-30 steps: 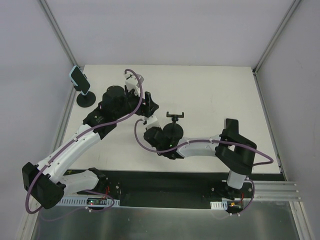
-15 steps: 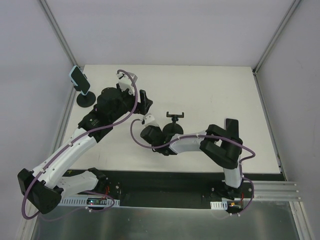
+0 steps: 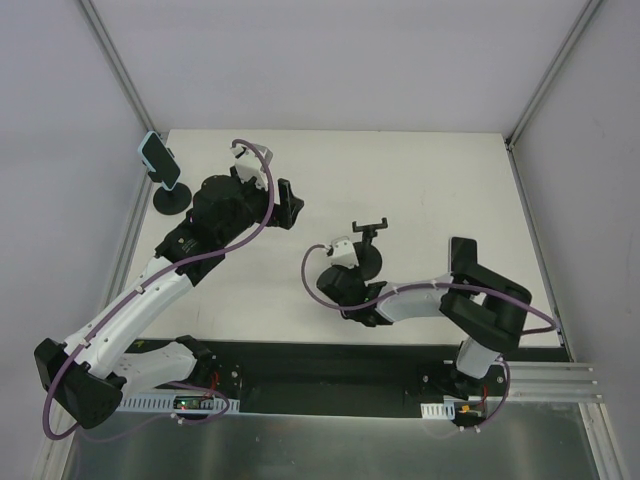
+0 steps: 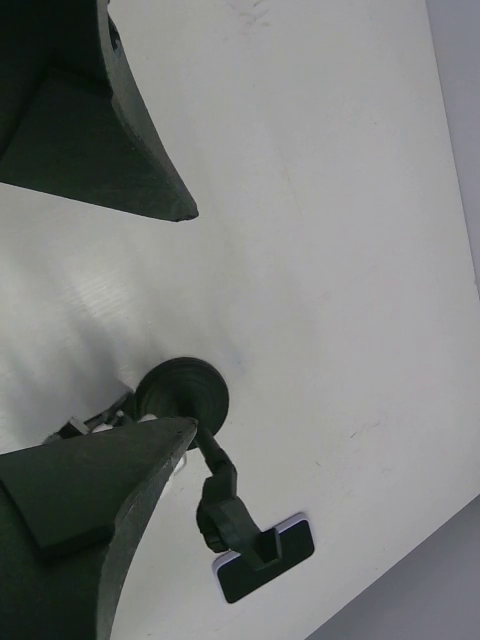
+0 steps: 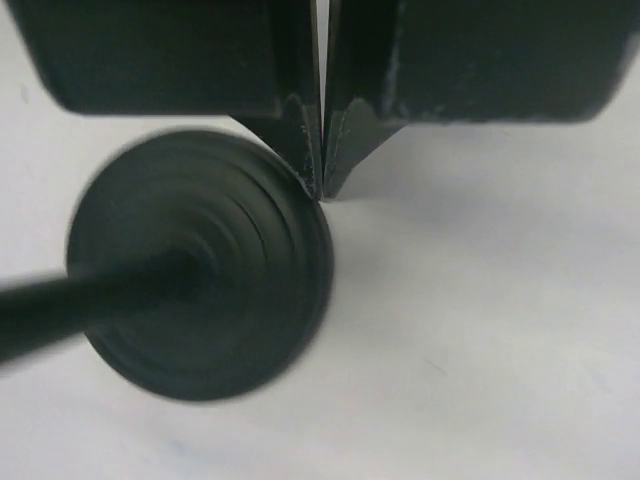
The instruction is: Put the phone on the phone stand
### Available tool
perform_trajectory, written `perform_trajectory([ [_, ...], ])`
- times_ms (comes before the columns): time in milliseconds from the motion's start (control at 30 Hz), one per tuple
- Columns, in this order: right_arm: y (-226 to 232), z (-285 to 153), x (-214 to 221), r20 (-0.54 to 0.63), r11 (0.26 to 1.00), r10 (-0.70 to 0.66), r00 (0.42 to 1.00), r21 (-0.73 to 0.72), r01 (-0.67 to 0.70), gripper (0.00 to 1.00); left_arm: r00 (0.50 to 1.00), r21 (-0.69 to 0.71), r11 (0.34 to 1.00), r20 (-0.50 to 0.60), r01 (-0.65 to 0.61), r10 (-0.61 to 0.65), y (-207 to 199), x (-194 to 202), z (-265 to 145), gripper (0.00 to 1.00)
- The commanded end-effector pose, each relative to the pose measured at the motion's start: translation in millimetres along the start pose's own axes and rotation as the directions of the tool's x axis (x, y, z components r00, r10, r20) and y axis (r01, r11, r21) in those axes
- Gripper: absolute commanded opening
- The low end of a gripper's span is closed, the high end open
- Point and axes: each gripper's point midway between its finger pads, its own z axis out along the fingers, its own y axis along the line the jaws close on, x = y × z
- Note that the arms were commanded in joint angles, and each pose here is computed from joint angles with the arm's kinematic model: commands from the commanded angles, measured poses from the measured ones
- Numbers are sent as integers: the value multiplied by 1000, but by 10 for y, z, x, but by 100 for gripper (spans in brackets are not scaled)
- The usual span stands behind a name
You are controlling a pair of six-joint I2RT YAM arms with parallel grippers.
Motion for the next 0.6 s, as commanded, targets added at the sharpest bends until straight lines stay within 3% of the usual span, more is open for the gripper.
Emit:
perform_trajectory([
  [0,-688,-219,425,-80,986,57,995,161,-44,1,1000,6,1000,25,-6,6,-9,-48,-38,78],
  [133,-1087,-400,577,-84,975,144,986,183,-127,3,1000,15,1000,22,4,-4,-30,-46,-31,79],
  [233,-1122,-535,331,-17,971,207,978,125,-203,13,1000,12,1000,12,9,-9,-25,-15,-15,79],
  [333,-1227,-748,52,32,930,358,933,71,-359,31,1000,34,999,-3,12,-12,-63,18,9,83],
  [367,-1234,-810,-31,36,920,388,921,50,-389,49,1000,36,999,-2,13,-13,-68,12,12,85],
  [467,-1220,-1047,-321,56,861,508,859,-55,-506,79,1000,47,999,-9,17,-16,-88,27,20,88],
  [567,-1306,-1294,-594,66,756,653,754,-110,-645,90,1000,61,998,-17,23,-22,-114,42,30,88],
])
